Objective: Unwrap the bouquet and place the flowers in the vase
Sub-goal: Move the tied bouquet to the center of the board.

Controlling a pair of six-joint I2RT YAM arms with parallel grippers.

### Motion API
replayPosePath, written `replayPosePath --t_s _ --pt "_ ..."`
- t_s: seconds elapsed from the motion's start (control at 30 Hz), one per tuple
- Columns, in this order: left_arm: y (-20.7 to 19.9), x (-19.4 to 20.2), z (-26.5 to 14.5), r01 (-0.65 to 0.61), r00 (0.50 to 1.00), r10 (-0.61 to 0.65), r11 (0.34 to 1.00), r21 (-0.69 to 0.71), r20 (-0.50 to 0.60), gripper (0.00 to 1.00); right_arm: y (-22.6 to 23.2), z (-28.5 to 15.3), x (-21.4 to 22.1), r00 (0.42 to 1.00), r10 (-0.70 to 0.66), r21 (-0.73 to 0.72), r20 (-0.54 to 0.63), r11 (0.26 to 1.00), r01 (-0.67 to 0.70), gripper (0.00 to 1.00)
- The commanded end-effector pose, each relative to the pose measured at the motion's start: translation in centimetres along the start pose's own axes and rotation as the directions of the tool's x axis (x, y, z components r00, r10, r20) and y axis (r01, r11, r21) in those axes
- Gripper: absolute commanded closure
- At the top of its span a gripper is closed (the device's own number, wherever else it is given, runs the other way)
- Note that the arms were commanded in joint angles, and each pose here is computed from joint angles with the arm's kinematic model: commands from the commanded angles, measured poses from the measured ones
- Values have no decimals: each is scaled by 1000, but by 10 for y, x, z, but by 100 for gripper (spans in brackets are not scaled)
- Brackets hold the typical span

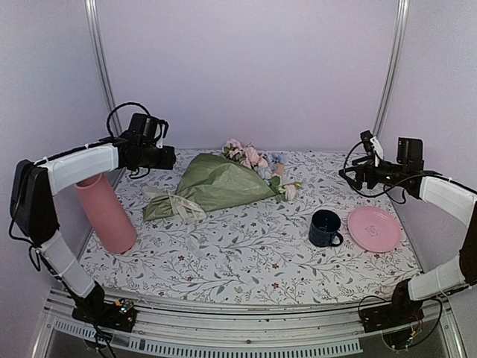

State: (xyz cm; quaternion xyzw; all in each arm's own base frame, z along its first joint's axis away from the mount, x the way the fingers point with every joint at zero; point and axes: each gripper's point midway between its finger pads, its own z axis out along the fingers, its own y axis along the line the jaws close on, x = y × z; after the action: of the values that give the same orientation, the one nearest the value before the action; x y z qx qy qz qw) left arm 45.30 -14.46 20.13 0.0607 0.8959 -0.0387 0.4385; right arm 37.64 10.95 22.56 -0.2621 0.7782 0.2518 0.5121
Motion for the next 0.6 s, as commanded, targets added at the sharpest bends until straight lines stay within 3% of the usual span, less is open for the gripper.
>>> replayPosePath --t_s 0.0,0.1,0.2,0.33,0.43,0.57 --pt "7 9 24 25 995 -36 993 -116 -94 52 10 4 6 1000 -30 -90 3 996 30 6" --pt "22 10 41 16 990 -47 972 -235 -131 70 13 6 9 999 -31 -121 -5 992 30 8" --pt "33 11 56 10 986 -59 956 -292 -159 76 15 8 12 999 -33 -148 -14 988 31 10" --pt "35 18 90 -26 975 -39 957 -289 -218 83 18 11 15 999 -31 -179 -30 984 25 11" --pt "37 23 110 -51 964 -25 959 -279 -264 98 21 13 16 999 -34 -199 -39 980 26 13" --pt "39 27 127 -37 955 -35 971 -234 -295 100 27 13 16 998 -51 -226 -39 973 41 14"
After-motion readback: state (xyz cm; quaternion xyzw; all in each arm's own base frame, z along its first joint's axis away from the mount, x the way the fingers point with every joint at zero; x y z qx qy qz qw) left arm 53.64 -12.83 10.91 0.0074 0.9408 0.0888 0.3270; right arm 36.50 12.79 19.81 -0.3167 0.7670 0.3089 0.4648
